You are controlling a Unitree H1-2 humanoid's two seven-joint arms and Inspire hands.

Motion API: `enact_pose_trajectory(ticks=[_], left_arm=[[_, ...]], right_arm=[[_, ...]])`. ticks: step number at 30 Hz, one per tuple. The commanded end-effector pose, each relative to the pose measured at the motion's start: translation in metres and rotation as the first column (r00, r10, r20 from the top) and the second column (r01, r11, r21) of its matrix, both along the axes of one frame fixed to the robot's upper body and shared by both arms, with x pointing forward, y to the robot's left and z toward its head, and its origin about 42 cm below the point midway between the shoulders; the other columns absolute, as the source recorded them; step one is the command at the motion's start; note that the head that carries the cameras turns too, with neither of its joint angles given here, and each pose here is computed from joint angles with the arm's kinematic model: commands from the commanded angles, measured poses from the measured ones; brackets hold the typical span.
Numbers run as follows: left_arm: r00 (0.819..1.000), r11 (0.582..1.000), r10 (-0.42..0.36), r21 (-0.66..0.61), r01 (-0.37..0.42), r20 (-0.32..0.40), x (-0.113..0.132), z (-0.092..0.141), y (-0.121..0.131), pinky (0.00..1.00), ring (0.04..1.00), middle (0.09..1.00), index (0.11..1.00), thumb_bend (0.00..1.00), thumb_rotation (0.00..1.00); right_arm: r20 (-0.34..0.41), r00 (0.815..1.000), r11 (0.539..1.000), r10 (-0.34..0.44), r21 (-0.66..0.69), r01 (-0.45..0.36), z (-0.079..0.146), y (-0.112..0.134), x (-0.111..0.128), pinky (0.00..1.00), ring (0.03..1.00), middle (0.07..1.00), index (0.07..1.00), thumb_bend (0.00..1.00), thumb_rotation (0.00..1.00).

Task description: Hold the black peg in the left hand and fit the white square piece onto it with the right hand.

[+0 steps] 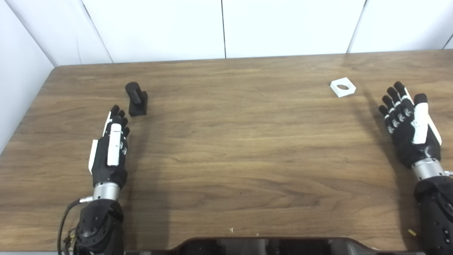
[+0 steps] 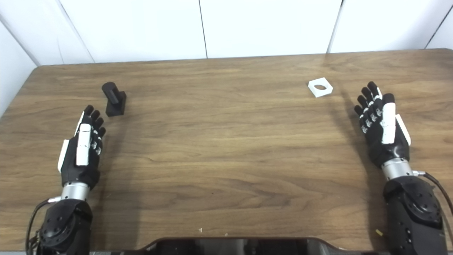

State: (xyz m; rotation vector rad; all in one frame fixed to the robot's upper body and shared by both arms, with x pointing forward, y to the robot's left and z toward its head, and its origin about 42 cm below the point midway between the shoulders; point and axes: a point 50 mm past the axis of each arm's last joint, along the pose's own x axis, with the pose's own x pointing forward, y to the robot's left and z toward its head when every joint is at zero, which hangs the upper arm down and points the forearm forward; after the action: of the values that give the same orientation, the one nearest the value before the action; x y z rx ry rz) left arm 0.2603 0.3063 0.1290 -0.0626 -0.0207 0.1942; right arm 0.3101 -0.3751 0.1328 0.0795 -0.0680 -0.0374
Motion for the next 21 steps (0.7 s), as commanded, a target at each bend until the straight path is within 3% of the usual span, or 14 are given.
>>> enact_pose_trajectory(ticks=[1, 7, 12, 16, 21], left_arm=[[0.997, 0.999, -0.005, 0.039, 0.002, 0.078, 0.007, 0.016, 0.001, 1.00, 1.000, 1.000, 1.000, 0.54, 0.83], [0.998, 0.983, 0.043, 0.180, -0.049, 0.039, 0.008, 0.022, 0.002, 1.00, 1.000, 1.000, 1.000, 0.52, 0.79], [0.992, 0.898, 0.123, 0.426, -0.112, 0.003, 0.006, 0.036, 0.001, 0.99, 1.000, 1.000, 1.000, 0.55, 0.73], [0.979, 0.722, 0.200, 0.679, -0.130, -0.025, 0.009, 0.052, -0.006, 1.00, 1.000, 1.000, 1.000, 0.56, 0.65], [0.960, 0.554, 0.280, 0.821, -0.138, -0.028, 0.020, 0.069, -0.018, 1.00, 1.000, 1.000, 0.978, 0.65, 0.55]], right_arm=[[-0.033, 0.999, 1.000, -0.007, 0.030, 0.008, -0.017, 0.005, -0.009, 1.00, 1.000, 1.000, 1.000, 0.61, 1.00], [-0.036, 0.999, 0.999, -0.009, 0.037, 0.011, -0.018, 0.007, -0.009, 1.00, 1.000, 1.000, 1.000, 0.59, 1.00], [-0.044, 0.999, 0.999, -0.004, 0.040, 0.006, -0.022, 0.008, -0.007, 1.00, 1.000, 1.000, 1.000, 0.62, 1.00], [-0.052, 0.999, 0.999, -0.003, 0.045, 0.005, -0.027, 0.009, -0.006, 1.00, 1.000, 1.000, 1.000, 0.63, 1.00], [-0.056, 0.998, 0.999, 0.009, 0.047, -0.006, -0.032, 0.014, -0.006, 1.00, 1.000, 1.000, 1.000, 0.63, 1.00]])
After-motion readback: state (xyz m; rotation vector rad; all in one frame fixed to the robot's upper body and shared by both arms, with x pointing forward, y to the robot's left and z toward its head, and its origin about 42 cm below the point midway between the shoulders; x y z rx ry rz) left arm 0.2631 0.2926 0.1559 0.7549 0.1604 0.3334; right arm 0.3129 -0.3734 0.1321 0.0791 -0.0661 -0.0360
